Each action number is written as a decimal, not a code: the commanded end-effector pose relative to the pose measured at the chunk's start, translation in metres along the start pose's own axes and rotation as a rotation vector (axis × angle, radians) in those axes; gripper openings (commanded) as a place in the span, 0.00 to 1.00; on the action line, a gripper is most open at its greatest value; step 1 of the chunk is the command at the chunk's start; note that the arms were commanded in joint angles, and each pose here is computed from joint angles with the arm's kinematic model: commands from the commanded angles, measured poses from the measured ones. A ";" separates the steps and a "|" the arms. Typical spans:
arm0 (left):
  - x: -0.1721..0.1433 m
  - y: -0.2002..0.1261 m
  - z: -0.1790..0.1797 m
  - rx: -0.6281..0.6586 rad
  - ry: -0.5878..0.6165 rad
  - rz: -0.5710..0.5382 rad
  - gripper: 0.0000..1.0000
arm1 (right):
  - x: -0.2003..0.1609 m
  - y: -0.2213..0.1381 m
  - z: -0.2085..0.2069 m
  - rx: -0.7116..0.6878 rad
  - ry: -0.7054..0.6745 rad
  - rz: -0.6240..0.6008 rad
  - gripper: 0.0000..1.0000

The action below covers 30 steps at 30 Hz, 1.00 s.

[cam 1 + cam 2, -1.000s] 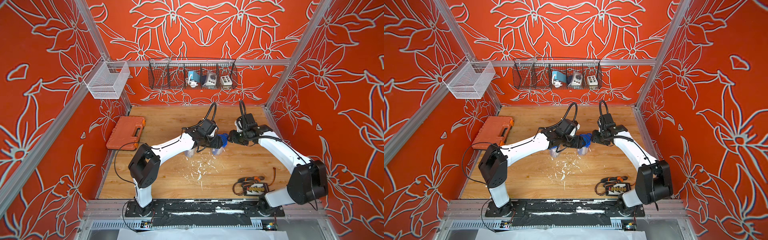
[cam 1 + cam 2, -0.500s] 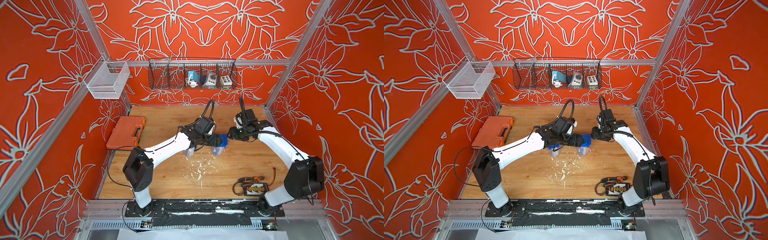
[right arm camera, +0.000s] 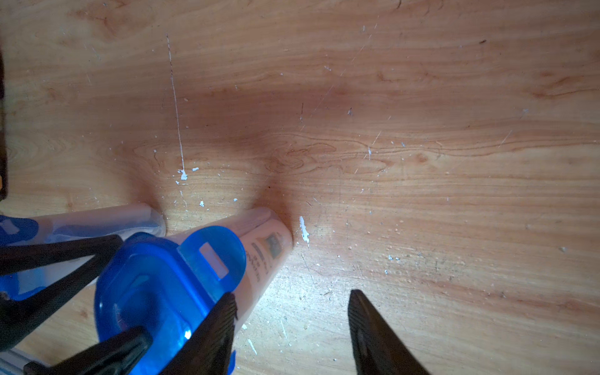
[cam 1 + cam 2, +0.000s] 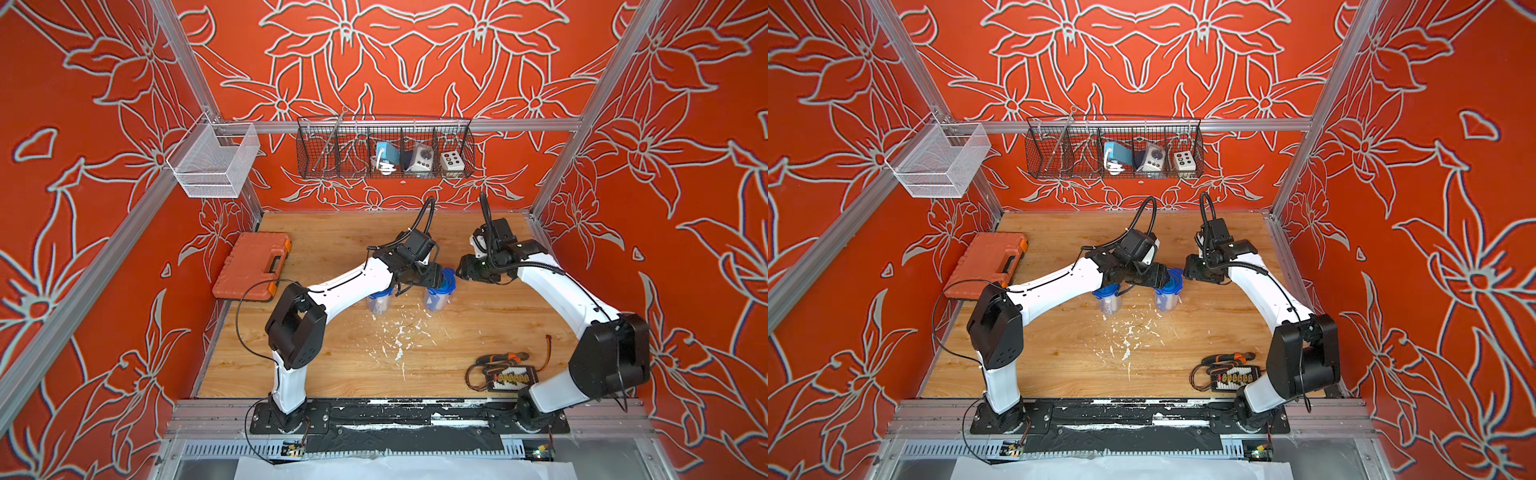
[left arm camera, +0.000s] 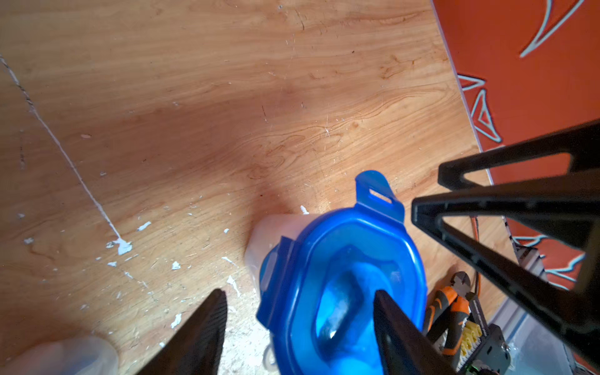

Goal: Take out toiletry kits
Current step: Adjust the container at the center of the board.

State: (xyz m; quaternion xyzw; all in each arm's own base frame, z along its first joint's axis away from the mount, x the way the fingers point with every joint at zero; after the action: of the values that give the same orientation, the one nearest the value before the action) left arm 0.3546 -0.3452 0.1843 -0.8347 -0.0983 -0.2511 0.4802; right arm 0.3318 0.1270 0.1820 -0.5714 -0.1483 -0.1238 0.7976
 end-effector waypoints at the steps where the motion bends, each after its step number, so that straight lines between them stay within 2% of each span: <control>1: -0.008 -0.002 0.009 0.042 0.015 0.021 0.67 | -0.005 0.006 0.002 0.039 0.011 0.022 0.58; 6: -0.013 0.000 0.010 0.036 0.011 0.038 0.66 | 0.003 0.017 0.005 0.057 0.017 0.032 0.59; 20: -0.024 -0.001 0.006 -0.021 -0.023 0.060 0.66 | 0.036 0.030 0.040 0.214 0.000 0.024 0.59; 27: -0.019 0.002 0.003 -0.031 -0.035 0.053 0.68 | 0.042 0.038 0.044 0.224 0.002 0.034 0.59; 30: -0.016 0.000 0.004 -0.019 -0.044 0.047 0.68 | 0.043 0.034 0.035 0.156 -0.006 0.039 0.57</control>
State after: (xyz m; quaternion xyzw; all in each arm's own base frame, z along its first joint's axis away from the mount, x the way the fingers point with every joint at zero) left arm 0.3435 -0.3444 0.1808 -0.8498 -0.0910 -0.2381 0.4614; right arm 0.3767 0.1718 0.1683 -0.4982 -0.1387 -0.0902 0.8511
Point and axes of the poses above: each gripper's point midway between its finger pads, its own y axis out along the fingers, its own z axis along the line the jaws close on, x = y × z, the point moved 3 cm from there along -y, back along the fingers, and after that the axes turned 1 degree about -y, right-handed, at the moved point
